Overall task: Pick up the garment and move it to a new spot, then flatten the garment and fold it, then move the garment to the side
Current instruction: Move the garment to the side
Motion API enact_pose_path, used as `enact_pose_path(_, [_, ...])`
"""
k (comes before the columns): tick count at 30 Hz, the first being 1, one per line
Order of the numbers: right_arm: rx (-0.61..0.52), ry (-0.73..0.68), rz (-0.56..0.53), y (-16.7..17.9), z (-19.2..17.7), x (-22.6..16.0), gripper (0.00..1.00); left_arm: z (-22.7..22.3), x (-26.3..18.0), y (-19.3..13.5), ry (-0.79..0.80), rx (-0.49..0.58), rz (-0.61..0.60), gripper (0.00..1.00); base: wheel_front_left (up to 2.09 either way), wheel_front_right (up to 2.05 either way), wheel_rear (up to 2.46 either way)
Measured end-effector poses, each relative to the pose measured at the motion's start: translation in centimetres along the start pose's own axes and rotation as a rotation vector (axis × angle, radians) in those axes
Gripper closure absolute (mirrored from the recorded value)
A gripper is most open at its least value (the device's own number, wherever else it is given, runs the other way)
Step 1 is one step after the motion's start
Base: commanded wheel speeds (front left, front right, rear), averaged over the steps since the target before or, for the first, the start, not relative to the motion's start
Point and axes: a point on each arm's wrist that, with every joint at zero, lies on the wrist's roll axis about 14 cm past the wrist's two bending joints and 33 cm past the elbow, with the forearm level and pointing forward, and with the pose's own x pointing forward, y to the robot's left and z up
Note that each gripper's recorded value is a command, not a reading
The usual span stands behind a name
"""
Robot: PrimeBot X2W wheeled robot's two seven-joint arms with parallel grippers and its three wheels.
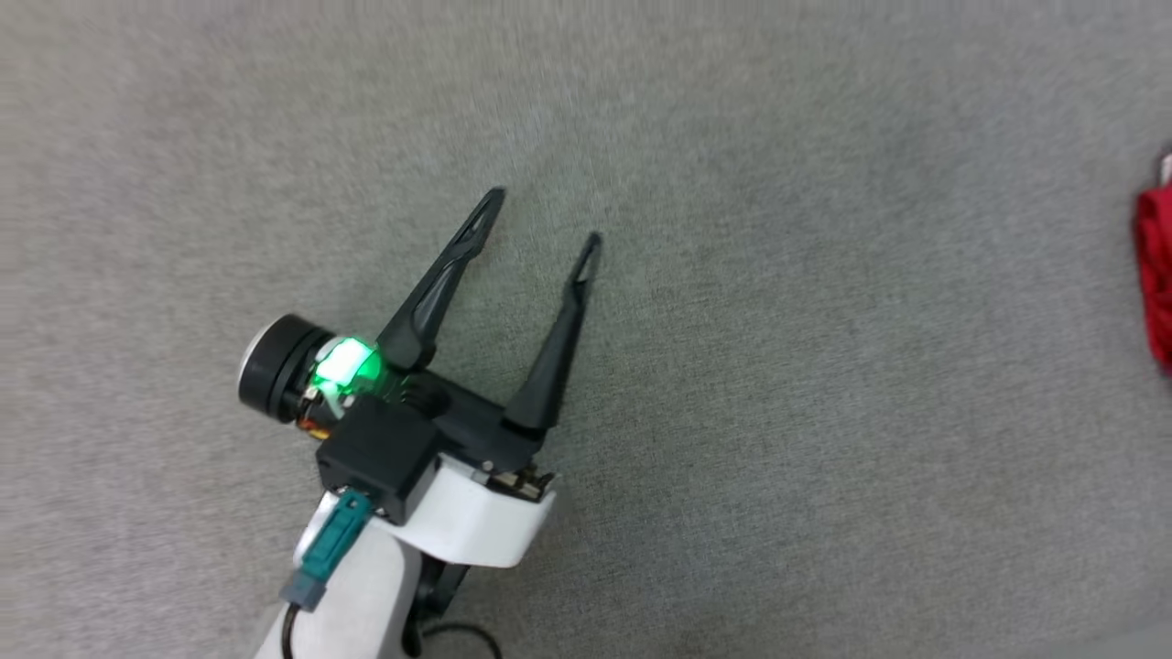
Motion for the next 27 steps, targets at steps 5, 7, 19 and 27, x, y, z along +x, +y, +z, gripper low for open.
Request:
enact_pose_path(5, [0.152, -0.264, -0.002, -0.8, 6.5, -3.7, 0.0, 2.3, -1.8, 1.6, -0.003, 0.04, 0.095, 0.0, 0.0, 0.0, 0.0])
enact_pose_path(7, [0.221, -0.373, 0.013, -0.5, 8.9, -5.7, 0.0, 3.7, -2.7, 2.4, -0.014, 0.06, 0.139, 0.0, 0.0, 0.0, 0.0])
enact_pose_path(19, [0.675, -0.858, 0.182, 4.7, 16.1, -18.9, 0.0, 9.4, -9.9, 6.0, -0.063, 0.114, 0.394, 0.0, 0.0, 0.0, 0.0])
enact_pose_path(27, [0.853, -0.89, 0.327, 9.8, 15.8, -21.8, 0.0, 9.8, -13.6, 6.7, -0.038, 0.115, 0.478, 0.0, 0.0, 0.0, 0.0])
